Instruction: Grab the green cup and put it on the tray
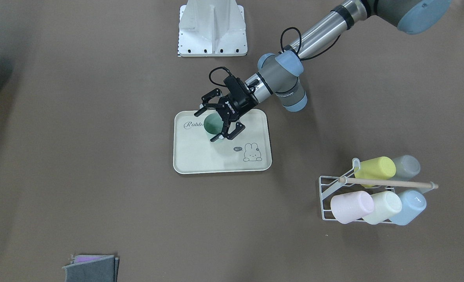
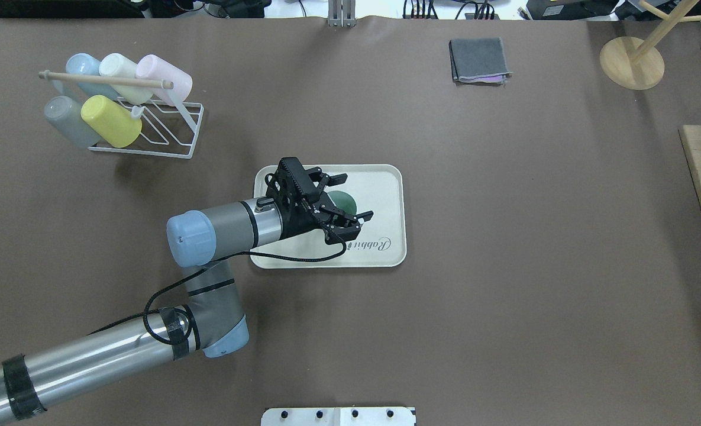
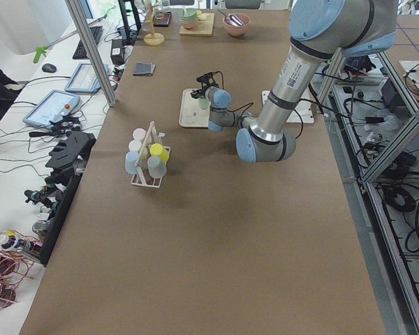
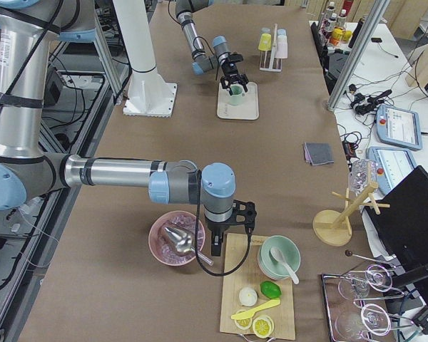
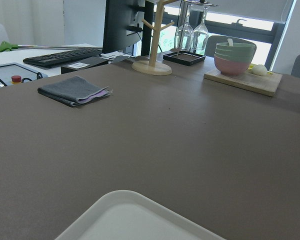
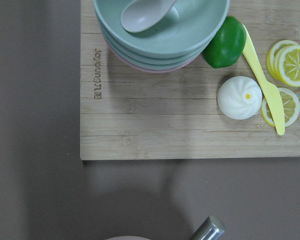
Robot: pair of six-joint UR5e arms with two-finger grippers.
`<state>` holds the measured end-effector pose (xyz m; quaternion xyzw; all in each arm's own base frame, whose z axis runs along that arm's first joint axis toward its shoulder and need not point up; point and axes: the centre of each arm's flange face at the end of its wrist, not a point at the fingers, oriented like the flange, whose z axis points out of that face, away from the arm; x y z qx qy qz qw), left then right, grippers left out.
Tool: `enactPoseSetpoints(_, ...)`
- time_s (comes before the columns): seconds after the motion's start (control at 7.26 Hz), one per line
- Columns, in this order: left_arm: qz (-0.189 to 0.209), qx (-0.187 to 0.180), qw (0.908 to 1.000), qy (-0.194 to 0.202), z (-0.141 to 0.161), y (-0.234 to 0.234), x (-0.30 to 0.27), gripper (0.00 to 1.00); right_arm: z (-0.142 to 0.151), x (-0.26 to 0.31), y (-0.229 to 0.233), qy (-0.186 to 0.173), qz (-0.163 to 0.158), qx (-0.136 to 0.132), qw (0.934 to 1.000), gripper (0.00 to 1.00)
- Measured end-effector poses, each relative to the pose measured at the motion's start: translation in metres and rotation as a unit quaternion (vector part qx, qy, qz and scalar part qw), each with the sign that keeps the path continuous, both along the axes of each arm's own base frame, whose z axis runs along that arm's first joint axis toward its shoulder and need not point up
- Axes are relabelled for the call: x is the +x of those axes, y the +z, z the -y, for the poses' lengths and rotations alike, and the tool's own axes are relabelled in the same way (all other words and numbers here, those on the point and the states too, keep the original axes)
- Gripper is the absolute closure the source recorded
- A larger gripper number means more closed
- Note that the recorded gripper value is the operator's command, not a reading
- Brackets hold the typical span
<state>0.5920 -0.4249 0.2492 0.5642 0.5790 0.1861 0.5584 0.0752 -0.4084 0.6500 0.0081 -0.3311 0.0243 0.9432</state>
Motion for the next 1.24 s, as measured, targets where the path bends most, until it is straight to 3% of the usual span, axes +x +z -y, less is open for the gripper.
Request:
enactPoseSetpoints(0.28, 0.000, 0.000, 1.0000, -0.001, -0.004, -0.062, -0.014, 0.01, 0.000, 0.000, -0.001, 0.000, 0.000, 0.001, 1.0000, 0.00)
enactPoseSetpoints(0.41, 0.022, -0.010, 0.9997, -0.007, 0.000, -0.111, -0.020, 0.01, 0.001, 0.000, -0.001, 0.000, 0.000, 0.001, 1.0000, 0.00)
enactPoseSetpoints(0.69, 0.120, -0.059, 0.9893, -0.059, 0.035, -0.192, -0.056, 0.01, 0.001, -0.002, -0.003, 0.001, 0.013, 0.001, 0.9999, 0.00)
enactPoseSetpoints(0.83, 0.171, -0.090, 0.9766, -0.095, 0.056, -0.210, -0.090, 0.01, 0.002, -0.004, -0.005, 0.002, 0.027, 0.000, 0.9996, 0.00)
enactPoseSetpoints(0.96, 0.223, -0.125, 0.9579, -0.129, 0.086, -0.206, -0.133, 0.01, 0.003, -0.006, -0.007, 0.004, 0.040, -0.002, 0.9992, 0.00)
enactPoseSetpoints(1.24, 0.322, -0.235, 0.9029, -0.161, 0.164, -0.135, -0.243, 0.01, 0.003, -0.007, -0.009, 0.004, 0.048, -0.002, 0.9988, 0.00)
